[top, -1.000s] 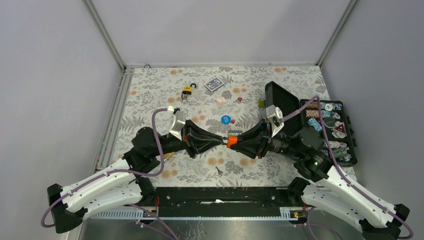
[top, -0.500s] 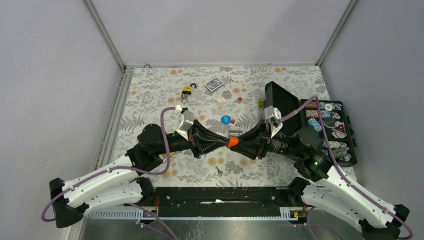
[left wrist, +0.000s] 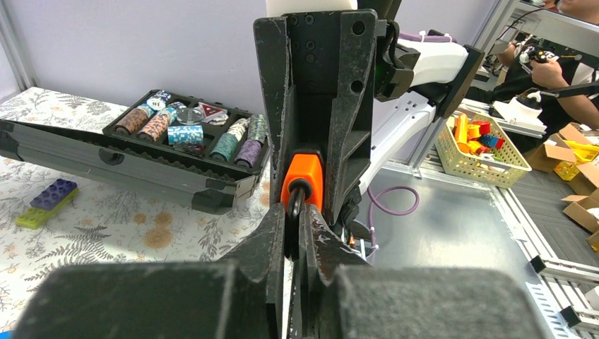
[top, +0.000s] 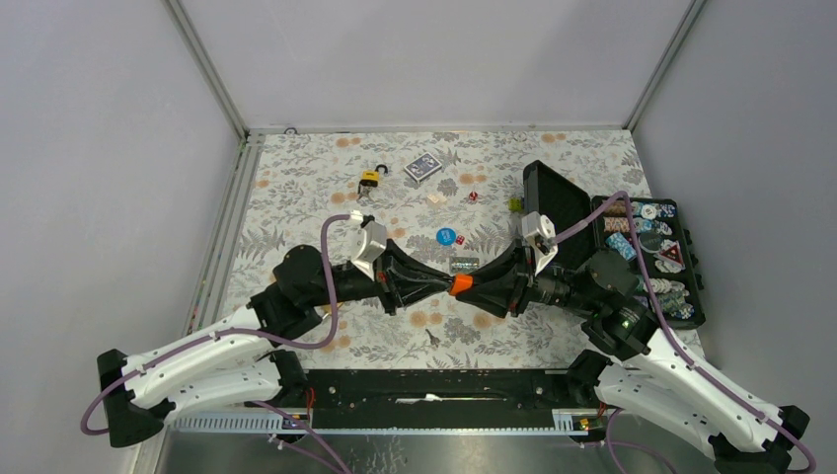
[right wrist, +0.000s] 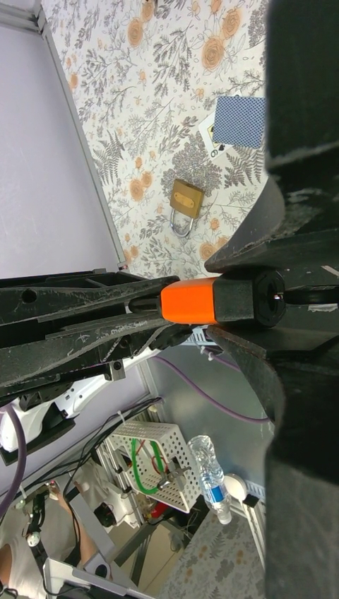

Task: Lock with the key
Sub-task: Lock the lock.

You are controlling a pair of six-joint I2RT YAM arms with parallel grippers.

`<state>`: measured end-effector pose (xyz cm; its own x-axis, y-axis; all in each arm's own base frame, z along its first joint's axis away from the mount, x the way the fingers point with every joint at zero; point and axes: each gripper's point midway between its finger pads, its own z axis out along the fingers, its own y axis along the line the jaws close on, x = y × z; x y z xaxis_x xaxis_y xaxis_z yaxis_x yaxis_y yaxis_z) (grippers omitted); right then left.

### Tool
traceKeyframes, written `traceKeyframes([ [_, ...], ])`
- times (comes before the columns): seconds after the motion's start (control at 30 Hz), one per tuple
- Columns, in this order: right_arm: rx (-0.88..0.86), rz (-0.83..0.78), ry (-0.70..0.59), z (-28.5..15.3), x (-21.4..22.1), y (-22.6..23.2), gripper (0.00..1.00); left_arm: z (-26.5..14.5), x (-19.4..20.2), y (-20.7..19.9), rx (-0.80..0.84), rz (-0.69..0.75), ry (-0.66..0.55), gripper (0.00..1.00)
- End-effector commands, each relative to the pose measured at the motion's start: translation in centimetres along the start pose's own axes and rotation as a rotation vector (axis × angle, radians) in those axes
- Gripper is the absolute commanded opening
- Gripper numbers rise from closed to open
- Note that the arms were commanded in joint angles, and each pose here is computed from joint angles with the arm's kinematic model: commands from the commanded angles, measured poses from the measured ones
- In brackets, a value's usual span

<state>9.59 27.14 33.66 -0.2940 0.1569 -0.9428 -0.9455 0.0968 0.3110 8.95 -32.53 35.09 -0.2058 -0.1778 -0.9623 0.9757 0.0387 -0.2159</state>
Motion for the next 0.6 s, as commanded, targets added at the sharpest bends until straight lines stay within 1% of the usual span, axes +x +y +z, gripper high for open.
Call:
traceKeyframes([
  [0.0,0.014,-0.039,-0.082,1.0,-2.4,-0.2,0.00,0.8,3.9,-1.3,0.065,-0.019,0.126,0.00],
  [0.1,0.013,-0.061,-0.087,0.6,-2.4,0.0,0.01,0.4,3.5,-1.1,0.043,-0.010,0.102,0.00],
  [0.13,0.012,-0.068,-0.090,0.4,-2.5,0.1,0.05,0.3,3.4,-1.0,0.035,-0.008,0.094,0.00],
  [0.23,0.003,-0.093,-0.101,-0.1,-2.6,0.6,0.31,-0.1,3.1,-0.9,0.012,-0.005,0.074,0.00],
  [0.3,-0.008,-0.111,-0.104,-0.4,-2.5,0.9,0.41,-0.4,2.9,-0.8,0.004,-0.004,0.063,0.00],
  [0.4,-0.017,-0.132,-0.113,-0.9,-2.8,1.4,0.52,-0.8,2.6,-0.7,-0.014,0.002,0.042,0.00],
  [0.53,-0.022,-0.150,-0.116,-1.4,-3.0,1.8,0.64,-1.5,1.8,-0.7,-0.033,0.017,0.009,0.00],
  [0.57,-0.019,-0.153,-0.114,-1.5,-2.9,1.8,0.65,-1.6,1.6,-0.7,-0.037,0.022,0.001,0.00],
])
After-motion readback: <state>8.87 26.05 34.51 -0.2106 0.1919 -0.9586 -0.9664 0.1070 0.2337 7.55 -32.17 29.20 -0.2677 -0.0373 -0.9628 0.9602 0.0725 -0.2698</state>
